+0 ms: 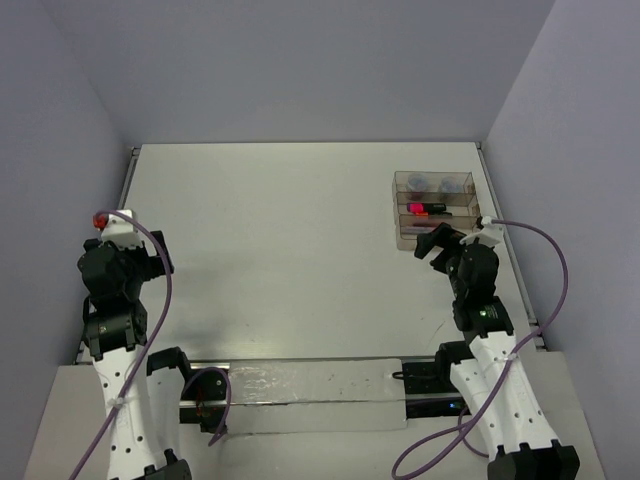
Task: Sort the stationery into containers
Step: Reset both arms
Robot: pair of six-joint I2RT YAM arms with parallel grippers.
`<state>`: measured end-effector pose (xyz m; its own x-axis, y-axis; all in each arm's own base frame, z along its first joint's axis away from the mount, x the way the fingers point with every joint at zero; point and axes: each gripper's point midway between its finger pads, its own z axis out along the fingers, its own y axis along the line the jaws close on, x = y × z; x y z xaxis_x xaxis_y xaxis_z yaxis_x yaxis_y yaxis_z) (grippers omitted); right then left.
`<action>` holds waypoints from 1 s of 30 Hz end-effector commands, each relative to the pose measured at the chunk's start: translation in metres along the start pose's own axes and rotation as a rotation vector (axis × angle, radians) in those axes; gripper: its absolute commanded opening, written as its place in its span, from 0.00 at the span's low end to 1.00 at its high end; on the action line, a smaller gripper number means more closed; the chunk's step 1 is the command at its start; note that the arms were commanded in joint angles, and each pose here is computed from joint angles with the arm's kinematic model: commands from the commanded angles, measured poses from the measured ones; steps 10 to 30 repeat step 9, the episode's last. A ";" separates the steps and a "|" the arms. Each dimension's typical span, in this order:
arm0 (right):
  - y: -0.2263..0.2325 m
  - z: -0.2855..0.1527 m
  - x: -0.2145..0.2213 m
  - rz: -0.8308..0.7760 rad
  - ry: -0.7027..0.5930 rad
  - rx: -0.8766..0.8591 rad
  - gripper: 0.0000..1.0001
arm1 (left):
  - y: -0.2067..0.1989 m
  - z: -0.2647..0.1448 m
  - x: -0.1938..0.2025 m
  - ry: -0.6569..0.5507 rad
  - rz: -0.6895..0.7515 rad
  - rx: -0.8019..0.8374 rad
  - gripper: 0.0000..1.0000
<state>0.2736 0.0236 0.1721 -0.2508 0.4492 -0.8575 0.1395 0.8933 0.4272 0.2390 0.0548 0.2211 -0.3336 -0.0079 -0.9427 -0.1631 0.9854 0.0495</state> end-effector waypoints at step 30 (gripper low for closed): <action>0.017 -0.003 -0.020 -0.009 -0.095 -0.086 1.00 | 0.002 0.000 -0.017 -0.069 -0.003 0.003 0.99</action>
